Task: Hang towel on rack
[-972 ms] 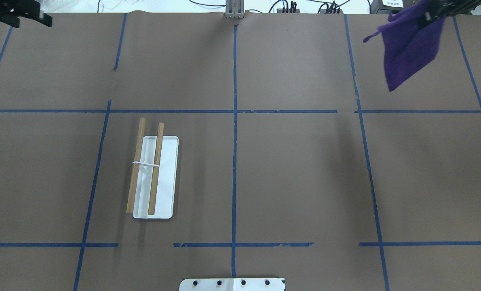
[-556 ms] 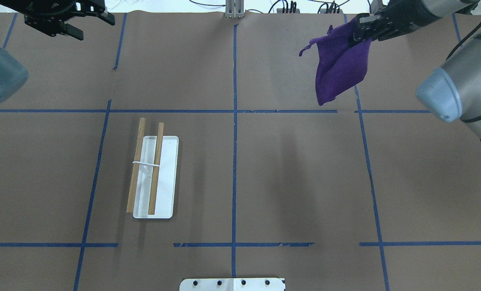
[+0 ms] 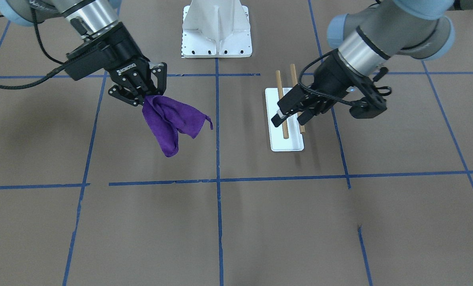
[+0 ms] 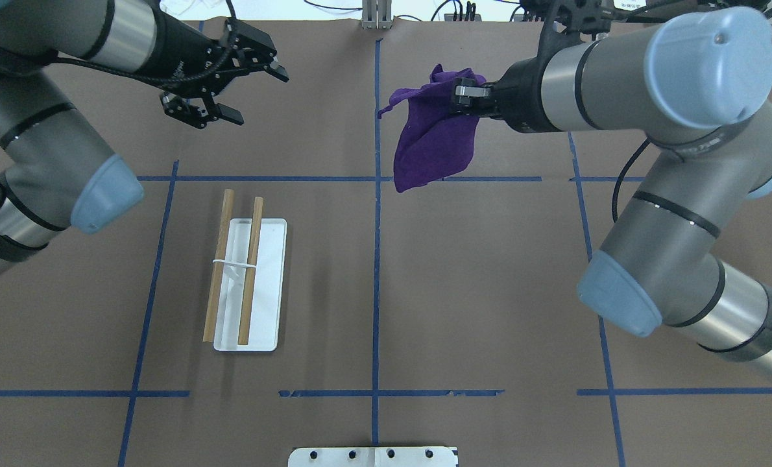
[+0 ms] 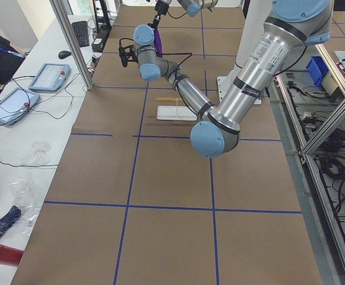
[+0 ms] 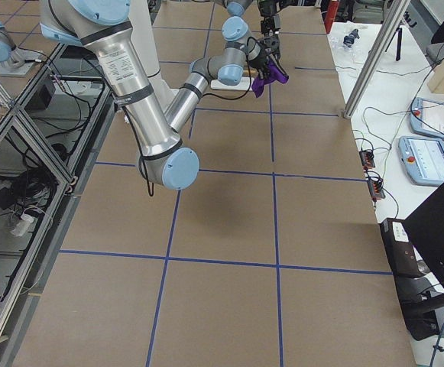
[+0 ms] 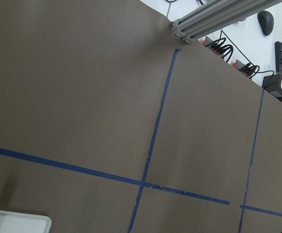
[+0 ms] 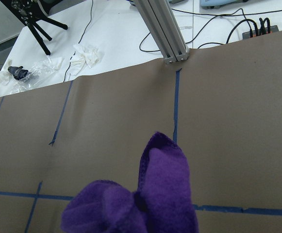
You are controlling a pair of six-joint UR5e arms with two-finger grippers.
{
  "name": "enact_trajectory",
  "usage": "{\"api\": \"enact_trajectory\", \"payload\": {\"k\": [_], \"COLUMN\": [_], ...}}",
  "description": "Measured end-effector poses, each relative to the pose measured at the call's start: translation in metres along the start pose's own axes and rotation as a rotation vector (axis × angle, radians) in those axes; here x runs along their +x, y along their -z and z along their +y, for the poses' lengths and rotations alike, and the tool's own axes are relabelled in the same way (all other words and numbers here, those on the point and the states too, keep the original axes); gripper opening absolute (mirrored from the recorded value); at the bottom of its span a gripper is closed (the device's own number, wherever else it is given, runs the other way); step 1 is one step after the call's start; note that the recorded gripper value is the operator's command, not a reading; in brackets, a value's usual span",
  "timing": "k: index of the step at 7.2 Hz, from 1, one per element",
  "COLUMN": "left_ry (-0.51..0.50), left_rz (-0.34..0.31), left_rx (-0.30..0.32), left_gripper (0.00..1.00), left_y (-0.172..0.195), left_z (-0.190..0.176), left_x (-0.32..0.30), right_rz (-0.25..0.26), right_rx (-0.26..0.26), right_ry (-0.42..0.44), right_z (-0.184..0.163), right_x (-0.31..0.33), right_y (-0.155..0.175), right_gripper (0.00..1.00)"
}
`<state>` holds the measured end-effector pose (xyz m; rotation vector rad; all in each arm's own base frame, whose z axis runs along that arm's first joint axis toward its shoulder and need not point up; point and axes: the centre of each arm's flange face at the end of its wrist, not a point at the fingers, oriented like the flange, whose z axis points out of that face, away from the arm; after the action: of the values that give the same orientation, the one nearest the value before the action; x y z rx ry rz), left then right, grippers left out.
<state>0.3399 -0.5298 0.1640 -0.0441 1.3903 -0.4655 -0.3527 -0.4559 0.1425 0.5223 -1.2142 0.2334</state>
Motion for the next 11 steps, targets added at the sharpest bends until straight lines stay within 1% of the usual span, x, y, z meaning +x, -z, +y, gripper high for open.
{"api": "enact_trajectory", "payload": {"k": [1, 2, 4, 5, 8, 9, 10, 11], "left_ry": [0.041, 0.067, 0.081, 0.085, 0.091, 0.088, 0.084, 0.083], "left_rz": [0.013, 0.024, 0.053, 0.065, 0.073, 0.079, 0.084, 0.087], "left_rx": [-0.020, -0.041, -0.066, -0.071, -0.085, -0.089, -0.091, -0.093], "left_gripper": [0.98, 0.98, 0.96, 0.91, 0.70, 0.51, 0.18, 0.00], "left_y": [-0.018, -0.027, -0.028, -0.027, -0.031, -0.032, -0.031, -0.031], "left_z": [0.026, 0.043, 0.063, 0.067, 0.073, 0.074, 0.075, 0.075], "left_x": [0.013, 0.023, 0.045, 0.053, 0.058, 0.058, 0.058, 0.058], "right_rz": [-0.002, -0.002, -0.005, -0.006, -0.023, -0.026, -0.028, -0.029], "right_rx": [0.030, 0.047, 0.061, 0.061, 0.064, 0.065, 0.065, 0.065], "right_ry": [-0.001, 0.002, 0.004, -0.006, -0.023, -0.023, -0.024, -0.024], "right_z": [0.020, 0.034, 0.050, 0.053, 0.053, 0.053, 0.053, 0.053], "right_x": [-0.013, -0.022, -0.031, -0.033, -0.041, -0.043, -0.043, -0.044], "right_y": [-0.007, -0.013, -0.018, -0.019, -0.016, -0.015, -0.015, -0.015], "right_gripper": [0.00, 0.00, 0.00, 0.00, 0.00, 0.00, 0.00, 0.00]}}
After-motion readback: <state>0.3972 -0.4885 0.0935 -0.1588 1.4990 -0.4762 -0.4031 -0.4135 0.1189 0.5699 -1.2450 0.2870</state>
